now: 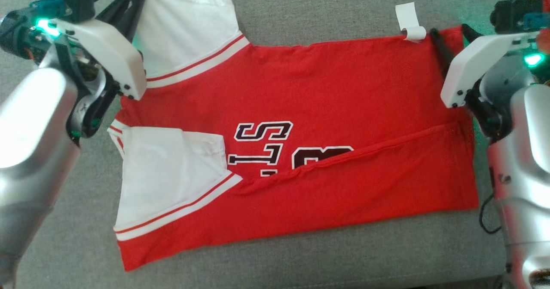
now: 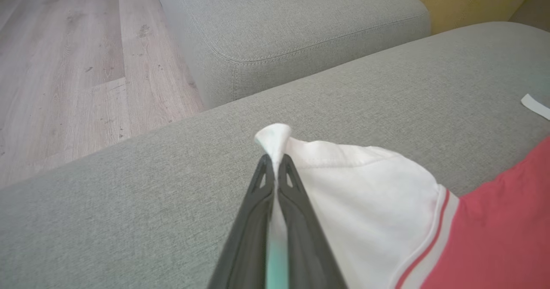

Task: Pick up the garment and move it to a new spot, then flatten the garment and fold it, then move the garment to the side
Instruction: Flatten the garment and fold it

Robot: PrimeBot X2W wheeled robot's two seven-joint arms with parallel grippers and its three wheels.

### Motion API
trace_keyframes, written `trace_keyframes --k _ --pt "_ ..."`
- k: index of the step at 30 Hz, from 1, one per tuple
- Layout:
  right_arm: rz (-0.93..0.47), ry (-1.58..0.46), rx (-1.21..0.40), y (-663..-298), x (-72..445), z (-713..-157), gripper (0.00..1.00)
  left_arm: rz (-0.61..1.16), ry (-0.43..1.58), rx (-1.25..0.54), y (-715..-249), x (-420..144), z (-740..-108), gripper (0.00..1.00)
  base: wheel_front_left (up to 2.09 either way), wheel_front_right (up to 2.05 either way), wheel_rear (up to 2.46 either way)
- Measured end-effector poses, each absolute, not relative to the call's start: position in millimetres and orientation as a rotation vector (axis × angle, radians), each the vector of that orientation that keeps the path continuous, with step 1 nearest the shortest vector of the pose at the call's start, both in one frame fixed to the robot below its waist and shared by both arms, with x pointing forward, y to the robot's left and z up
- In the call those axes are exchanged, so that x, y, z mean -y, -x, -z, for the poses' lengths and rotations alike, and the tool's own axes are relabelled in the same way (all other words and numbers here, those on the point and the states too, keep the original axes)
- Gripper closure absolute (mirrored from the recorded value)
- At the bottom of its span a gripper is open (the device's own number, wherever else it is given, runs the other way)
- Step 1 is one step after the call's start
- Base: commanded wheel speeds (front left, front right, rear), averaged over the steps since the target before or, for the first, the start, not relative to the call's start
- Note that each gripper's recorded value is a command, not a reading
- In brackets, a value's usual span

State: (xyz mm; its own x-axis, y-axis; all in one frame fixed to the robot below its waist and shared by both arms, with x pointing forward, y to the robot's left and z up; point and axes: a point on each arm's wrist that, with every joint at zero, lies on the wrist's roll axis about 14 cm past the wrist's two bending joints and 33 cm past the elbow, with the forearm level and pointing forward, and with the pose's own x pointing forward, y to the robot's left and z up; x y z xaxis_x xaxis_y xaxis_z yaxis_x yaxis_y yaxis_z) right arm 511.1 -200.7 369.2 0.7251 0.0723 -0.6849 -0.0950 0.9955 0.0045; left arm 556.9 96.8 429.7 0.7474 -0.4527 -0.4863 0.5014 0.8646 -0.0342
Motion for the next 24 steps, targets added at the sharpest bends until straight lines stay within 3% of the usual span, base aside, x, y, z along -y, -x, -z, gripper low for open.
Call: trace_keyframes --k 1,2,14,24 --pt "-0.092 0.026 -0.756 -512 201 -369 0.71 0.525 -0.1 -0.507 -556 -96 -429 1.0 0.0 0.0 0.0" --pt "-0.092 0.026 -0.757 -513 201 -369 1.0 0.527 -0.099 -0.508 -556 -95 -429 1.0 0.0 0.0 0.0" --pt "-0.131 0.029 -0.607 -515 188 -405 1.0 0.542 -0.064 -0.396 -544 -89 -466 1.0 0.0 0.0 0.0" --pt "-0.126 -0.014 -0.565 -453 190 -411 1.0 0.509 0.048 -0.341 -457 -102 -475 1.0 0.0 0.0 0.0"
